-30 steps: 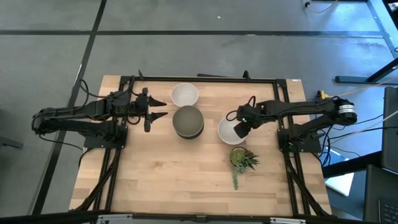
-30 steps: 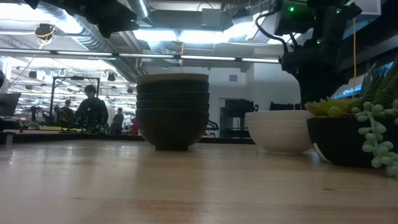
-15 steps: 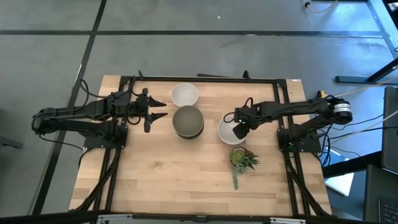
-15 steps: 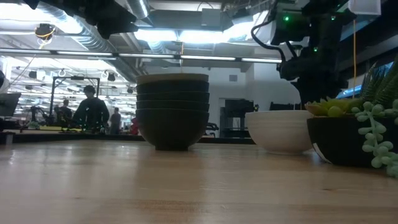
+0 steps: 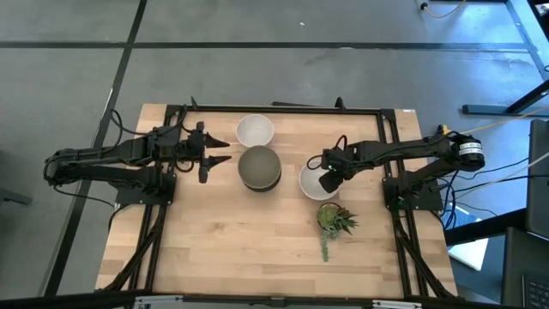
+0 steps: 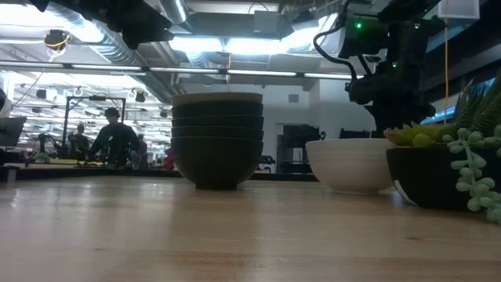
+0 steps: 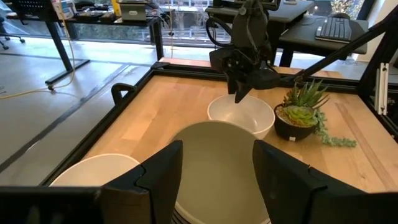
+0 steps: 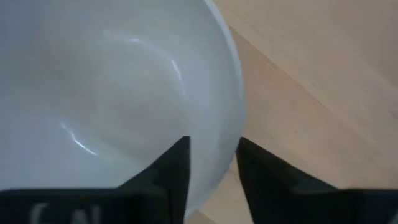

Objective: Nest bowls inside each other
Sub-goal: Stack the right white bowl on top of the gray bowl

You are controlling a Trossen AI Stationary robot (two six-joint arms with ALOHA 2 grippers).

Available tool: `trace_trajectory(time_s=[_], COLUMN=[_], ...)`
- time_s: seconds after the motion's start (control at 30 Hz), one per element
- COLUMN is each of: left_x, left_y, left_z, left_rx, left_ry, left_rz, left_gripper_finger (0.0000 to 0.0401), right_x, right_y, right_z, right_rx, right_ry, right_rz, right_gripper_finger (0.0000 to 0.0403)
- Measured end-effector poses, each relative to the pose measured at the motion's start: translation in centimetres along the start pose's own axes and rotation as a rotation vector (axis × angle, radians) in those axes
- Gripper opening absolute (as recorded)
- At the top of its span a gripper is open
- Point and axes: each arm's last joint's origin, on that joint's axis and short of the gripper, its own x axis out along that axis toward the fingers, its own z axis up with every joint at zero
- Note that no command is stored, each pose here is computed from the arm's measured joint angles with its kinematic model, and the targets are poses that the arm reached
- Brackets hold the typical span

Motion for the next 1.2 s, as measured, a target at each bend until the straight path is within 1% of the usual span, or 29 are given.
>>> trace_trajectory(time_s=[0.27, 0.3, 0.6, 0.77, 0.93, 1.2], left_x=[0.0, 0.0, 0.0, 0.0, 0.0, 0.0], left_y=[0.0, 0.0, 0.0, 0.0, 0.0, 0.0], left_z=[-0.2, -0.2, -0.3, -0.3, -0.3, -0.3], left_rx=[-0.006, -0.006, -0.006, -0.007, -0.007, -0.007], left_ry=[0.023, 0.025, 0.029, 0.029, 0.029, 0.029], left_rz=[0.000, 0.001, 0.001, 0.001, 0.001, 0.001], left_gripper_finger=[0.0190, 0.0190, 0.0190, 0.0190, 0.0190, 0.0190], right_x=[0.0, 0.0, 0.0, -1.1, -3.9, -10.5], right_y=[0.0, 0.0, -0.4, -0.3, 0.3, 1.8], right_z=[0.0, 0.1, 0.7, 2.1, 4.3, 7.6], right_rx=[-0.020, -0.026, -0.017, -0.032, -0.076, -0.182], right_ry=[-0.006, -0.007, 0.020, -0.023, -0.097, -0.240], right_rz=[0.002, 0.006, 0.045, 0.075, 0.152, 0.222], right_gripper_finger=[0.0023, 0.0014, 0.0008, 0.0008, 0.0008, 0.0008])
